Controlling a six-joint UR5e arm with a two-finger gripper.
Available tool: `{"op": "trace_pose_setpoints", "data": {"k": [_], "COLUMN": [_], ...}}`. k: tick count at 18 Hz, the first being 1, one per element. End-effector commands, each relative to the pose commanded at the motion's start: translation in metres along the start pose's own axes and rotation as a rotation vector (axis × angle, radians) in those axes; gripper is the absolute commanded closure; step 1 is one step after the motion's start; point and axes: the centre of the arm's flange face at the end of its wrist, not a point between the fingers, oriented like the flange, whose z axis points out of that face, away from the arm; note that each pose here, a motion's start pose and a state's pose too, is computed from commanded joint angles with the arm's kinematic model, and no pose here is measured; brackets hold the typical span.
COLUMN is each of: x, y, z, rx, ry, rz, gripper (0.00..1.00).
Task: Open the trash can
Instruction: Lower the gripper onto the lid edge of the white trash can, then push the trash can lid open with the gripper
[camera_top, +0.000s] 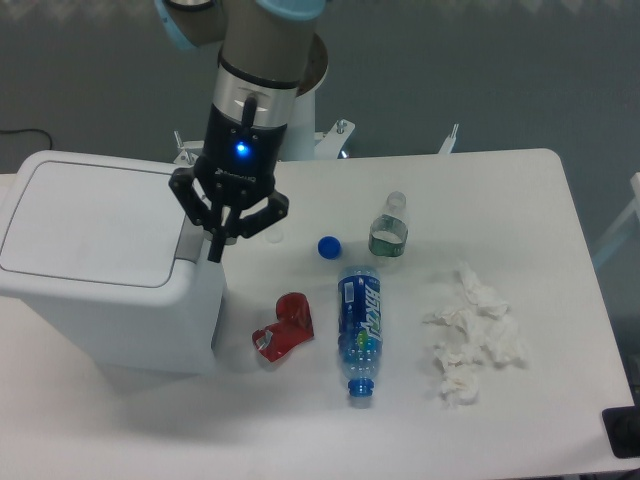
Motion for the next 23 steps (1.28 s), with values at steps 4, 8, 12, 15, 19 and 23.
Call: {"op": "trace_pose_setpoints", "data": {"k": [4, 8, 12, 15, 19, 23], "x": [0.000, 0.004, 0.010, 0.011, 0.004, 0.003], "y": [0.001, 0.004, 0.008, 0.010, 0.010, 0.009], "z": [-0.009, -0.014, -0.017, -0.014, -0.011, -0.009], "rx": [0.013, 0.005, -0.005, -0.011, -0.014, -0.015], "ry": [-0.005, -0.002, 0.022, 0.026, 0.024, 0.023], "rz": [-0.002, -0.009, -0.016, -0.015, -0.018, -0.017], "gripper": [1.00, 1.00, 1.00, 1.00, 1.00, 1.00]}}
